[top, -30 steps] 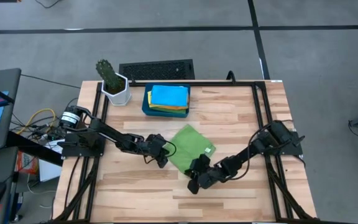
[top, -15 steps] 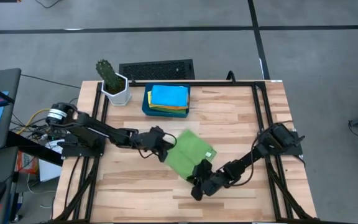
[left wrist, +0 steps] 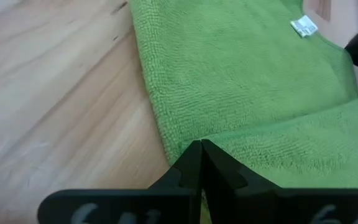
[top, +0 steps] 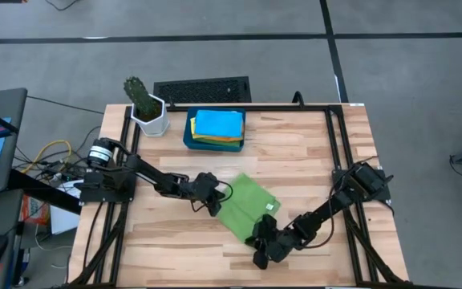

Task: Fold microfiber towels
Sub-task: Fold the green towel

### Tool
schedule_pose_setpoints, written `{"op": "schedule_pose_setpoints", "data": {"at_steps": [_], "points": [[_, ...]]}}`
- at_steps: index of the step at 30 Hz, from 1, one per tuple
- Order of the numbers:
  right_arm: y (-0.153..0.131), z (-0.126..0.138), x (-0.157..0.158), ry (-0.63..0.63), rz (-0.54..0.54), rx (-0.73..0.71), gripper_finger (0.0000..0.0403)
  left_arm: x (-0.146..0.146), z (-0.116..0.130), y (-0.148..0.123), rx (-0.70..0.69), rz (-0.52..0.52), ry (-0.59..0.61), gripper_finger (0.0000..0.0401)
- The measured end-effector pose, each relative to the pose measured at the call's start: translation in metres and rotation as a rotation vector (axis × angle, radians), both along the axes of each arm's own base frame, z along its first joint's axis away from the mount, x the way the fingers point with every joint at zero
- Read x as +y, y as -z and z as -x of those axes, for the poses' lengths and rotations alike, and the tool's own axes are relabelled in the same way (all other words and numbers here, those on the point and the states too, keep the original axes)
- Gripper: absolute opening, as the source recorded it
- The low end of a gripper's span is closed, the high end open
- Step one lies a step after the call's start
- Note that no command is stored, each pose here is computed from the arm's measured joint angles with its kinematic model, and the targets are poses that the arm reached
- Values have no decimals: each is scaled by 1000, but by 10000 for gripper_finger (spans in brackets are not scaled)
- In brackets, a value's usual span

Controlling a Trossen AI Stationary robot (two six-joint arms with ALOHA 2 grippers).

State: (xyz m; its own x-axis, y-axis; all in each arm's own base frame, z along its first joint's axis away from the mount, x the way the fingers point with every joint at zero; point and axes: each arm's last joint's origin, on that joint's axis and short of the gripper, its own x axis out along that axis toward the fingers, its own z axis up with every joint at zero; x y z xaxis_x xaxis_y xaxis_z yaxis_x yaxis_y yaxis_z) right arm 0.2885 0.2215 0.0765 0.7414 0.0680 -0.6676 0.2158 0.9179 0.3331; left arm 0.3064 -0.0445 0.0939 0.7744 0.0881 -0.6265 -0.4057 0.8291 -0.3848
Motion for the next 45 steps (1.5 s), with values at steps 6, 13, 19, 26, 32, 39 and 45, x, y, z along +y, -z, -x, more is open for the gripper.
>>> {"op": "schedule_pose_setpoints", "data": {"at_steps": [6,13,19,26,32,39,45], "points": [[-21,13,10,-18,-17,-21,68,-2,0,2,7,8,-3,0],[-55,27,7,160,187,-184,68,-3,-1,1,-19,47,-5,0],[-24,22,-1,273,165,-131,68,-3,-2,-1,-40,78,-8,0],[6,25,0,380,79,-71,65,-4,-2,-3,-45,116,8,0],[1,29,0,354,116,-53,65,-7,0,-32,-113,203,48,0],[1,30,1,345,114,-52,65,-16,9,-58,-162,114,102,0],[1,30,1,347,110,-52,65,-43,20,-29,-16,-10,73,0]]}}
